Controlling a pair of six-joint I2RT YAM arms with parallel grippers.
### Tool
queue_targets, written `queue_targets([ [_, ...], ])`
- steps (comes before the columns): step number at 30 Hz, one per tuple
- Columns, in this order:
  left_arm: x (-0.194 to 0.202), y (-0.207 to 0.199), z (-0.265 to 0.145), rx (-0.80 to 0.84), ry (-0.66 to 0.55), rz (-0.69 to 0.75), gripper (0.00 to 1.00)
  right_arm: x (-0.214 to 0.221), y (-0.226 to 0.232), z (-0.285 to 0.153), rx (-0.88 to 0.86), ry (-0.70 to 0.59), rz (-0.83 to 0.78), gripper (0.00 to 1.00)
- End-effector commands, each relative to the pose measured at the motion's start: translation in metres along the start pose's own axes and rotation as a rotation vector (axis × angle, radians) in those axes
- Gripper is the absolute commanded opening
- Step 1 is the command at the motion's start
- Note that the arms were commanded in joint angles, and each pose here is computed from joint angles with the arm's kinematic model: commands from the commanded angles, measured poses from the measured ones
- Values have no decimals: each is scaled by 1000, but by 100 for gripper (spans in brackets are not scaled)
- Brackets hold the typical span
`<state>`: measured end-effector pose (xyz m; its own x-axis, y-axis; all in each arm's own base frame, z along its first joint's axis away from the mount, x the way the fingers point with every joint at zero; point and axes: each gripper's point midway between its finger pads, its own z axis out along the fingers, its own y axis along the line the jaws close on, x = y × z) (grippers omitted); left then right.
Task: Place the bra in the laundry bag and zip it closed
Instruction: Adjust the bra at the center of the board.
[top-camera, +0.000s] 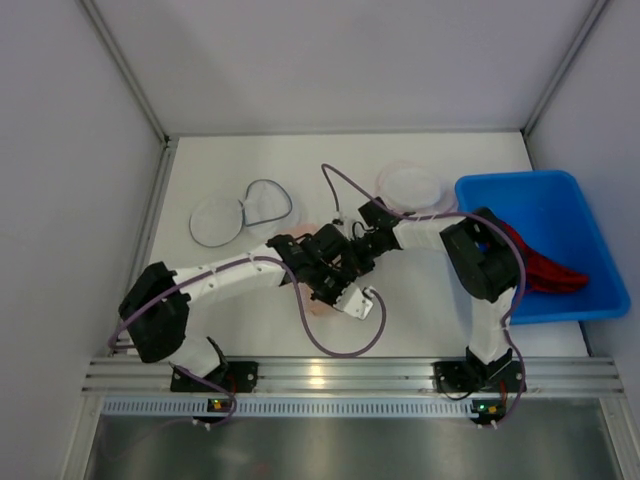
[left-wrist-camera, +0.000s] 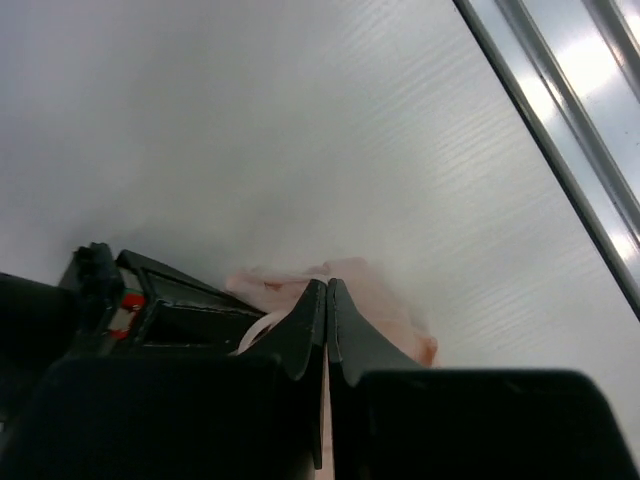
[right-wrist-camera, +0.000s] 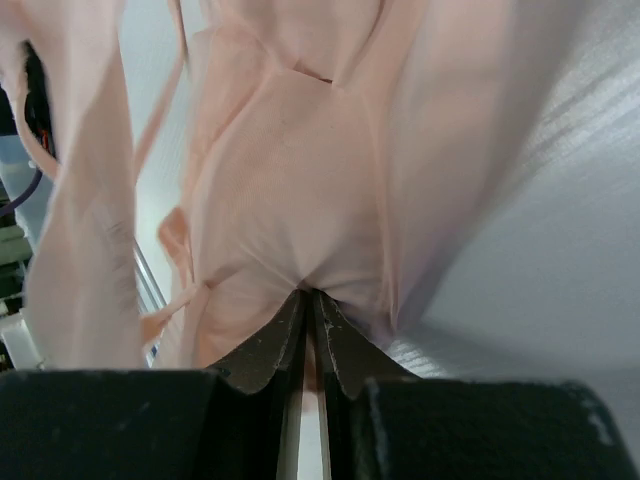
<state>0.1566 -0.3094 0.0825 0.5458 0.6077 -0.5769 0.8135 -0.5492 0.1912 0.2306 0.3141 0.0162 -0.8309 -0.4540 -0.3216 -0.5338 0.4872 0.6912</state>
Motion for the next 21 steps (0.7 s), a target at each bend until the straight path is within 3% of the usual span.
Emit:
queue_targets([
  [1, -47, 4, -25, -31, -157, 22, 0, 5, -37, 13, 179, 20, -58, 9],
  [8, -47, 23, -39, -112, -150, -86, 0, 16, -37, 8, 208, 50, -125, 7],
  [14, -8, 51, -42, -204, -83, -163, 0, 25, -18, -10, 130, 54, -184, 7],
  [20, 30, 67, -42, -240, -28, -188, 0, 19, 2, -32, 90, 53, -204, 15],
  [21, 32, 71, -41, -249, -26, -178, 0, 18, 4, -36, 82, 47, -192, 23],
])
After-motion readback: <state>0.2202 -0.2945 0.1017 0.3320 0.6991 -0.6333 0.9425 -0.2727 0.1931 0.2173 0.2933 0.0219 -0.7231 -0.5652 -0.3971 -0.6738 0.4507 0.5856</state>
